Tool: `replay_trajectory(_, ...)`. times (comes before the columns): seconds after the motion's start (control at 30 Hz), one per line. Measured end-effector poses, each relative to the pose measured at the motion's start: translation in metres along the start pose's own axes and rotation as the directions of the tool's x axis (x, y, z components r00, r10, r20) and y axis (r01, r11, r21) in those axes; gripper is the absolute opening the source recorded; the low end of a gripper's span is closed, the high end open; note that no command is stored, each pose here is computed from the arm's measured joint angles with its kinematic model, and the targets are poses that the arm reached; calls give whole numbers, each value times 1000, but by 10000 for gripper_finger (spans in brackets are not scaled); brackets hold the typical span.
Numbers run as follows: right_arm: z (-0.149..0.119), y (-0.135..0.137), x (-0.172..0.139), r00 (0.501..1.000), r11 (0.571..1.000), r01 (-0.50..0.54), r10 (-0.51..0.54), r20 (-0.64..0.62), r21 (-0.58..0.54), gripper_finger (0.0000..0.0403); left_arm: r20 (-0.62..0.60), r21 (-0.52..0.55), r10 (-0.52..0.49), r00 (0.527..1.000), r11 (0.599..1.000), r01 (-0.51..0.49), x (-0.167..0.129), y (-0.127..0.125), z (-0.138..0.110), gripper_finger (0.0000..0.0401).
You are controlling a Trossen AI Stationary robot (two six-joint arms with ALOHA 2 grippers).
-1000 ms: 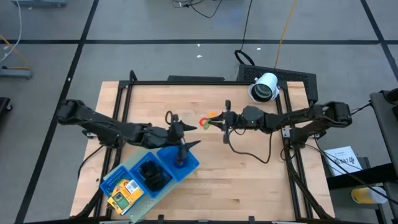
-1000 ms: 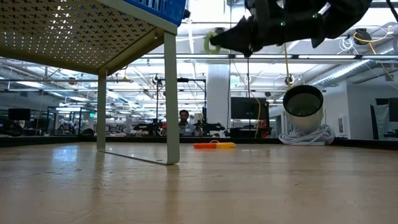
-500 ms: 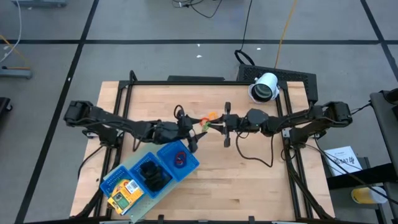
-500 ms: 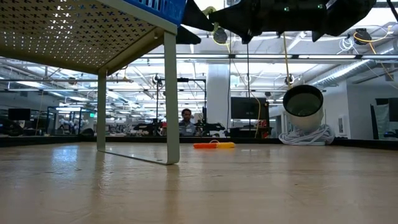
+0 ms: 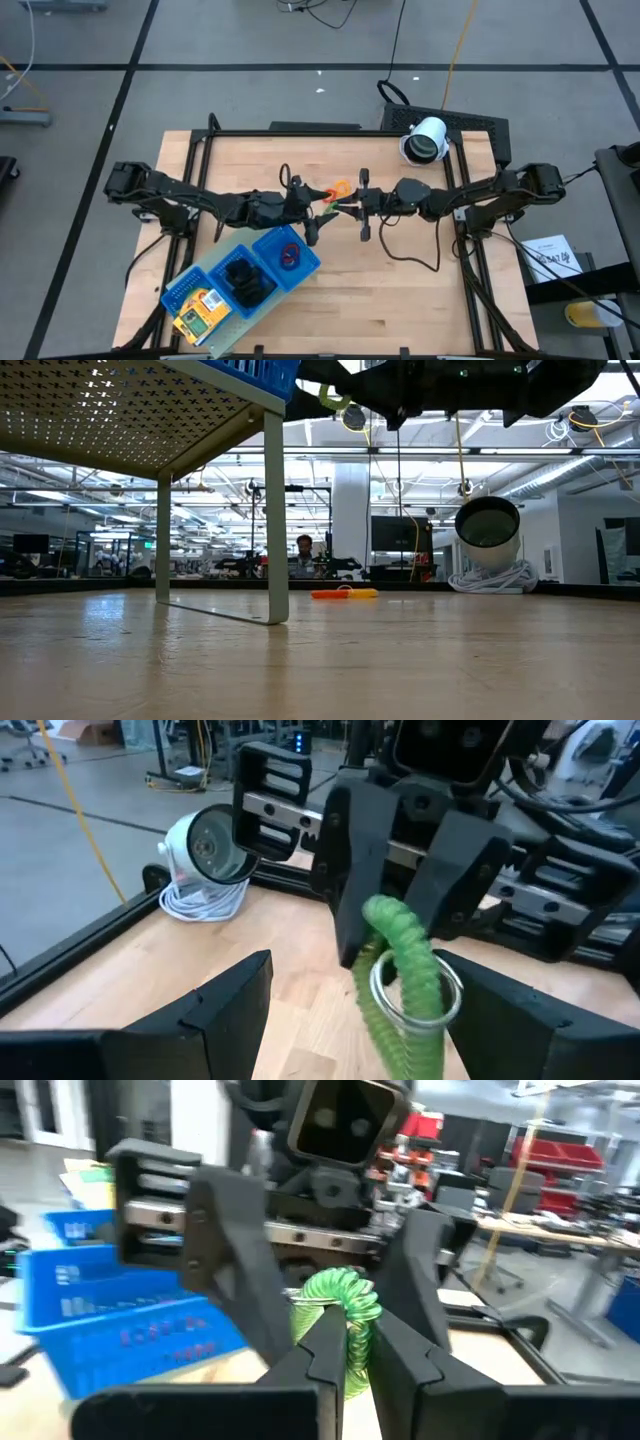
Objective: Pick & Place Office Desk Supplies
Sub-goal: Put the green spring rubber band into the top blue basket on the shelf
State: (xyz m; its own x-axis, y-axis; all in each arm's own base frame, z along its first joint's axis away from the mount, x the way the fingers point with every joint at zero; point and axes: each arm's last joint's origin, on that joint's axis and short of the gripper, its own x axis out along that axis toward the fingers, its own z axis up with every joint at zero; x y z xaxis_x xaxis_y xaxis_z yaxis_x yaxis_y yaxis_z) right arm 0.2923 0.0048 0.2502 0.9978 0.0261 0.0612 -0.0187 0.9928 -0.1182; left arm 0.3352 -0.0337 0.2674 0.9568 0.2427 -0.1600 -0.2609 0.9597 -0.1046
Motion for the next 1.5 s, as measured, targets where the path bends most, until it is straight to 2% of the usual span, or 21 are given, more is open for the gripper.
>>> replay_trajectory(0.23,2,6,0,998,998,-56,56,24,-5,20,-15,-11,-32,999,999,32,0,-1,-1,272)
replay_trajectory(0.33,3,5,0,998,998,-56,56,33,-7,20,-24,-6,-31,999,1000,30,0,-1,-2,252)
replay_trajectory(0.43,4,6,0,997,998,-57,57,45,-8,20,-30,-4,-29,999,1000,29,0,0,-3,214)
replay_trajectory(0.83,3,6,0,998,998,-58,58,27,-7,25,-36,27,-30,999,999,31,0,0,-3,18)
replay_trajectory(0.97,3,6,-1,998,998,-61,61,15,-24,52,-40,22,-65,997,998,66,-1,-1,-2,27)
replay_trajectory(1.07,11,4,-7,998,998,-57,57,7,-25,88,-26,15,-116,993,993,116,-5,-3,3,36)
replay_trajectory(1.13,15,2,-13,999,999,-47,46,-18,-24,114,-10,17,-140,990,990,140,-11,-6,8,28)
replay_trajectory(1.23,21,-2,-23,998,1000,11,-12,-67,-17,148,-2,43,-191,982,981,190,-19,-9,15,12)
replay_trajectory(1.33,25,-5,-34,988,997,73,-76,-134,-24,174,1,53,-221,975,974,221,-29,-12,21,18)
replay_trajectory(1.5,28,-8,-49,963,989,142,-146,-226,-38,191,-57,59,-257,965,964,261,-52,-19,27,30)
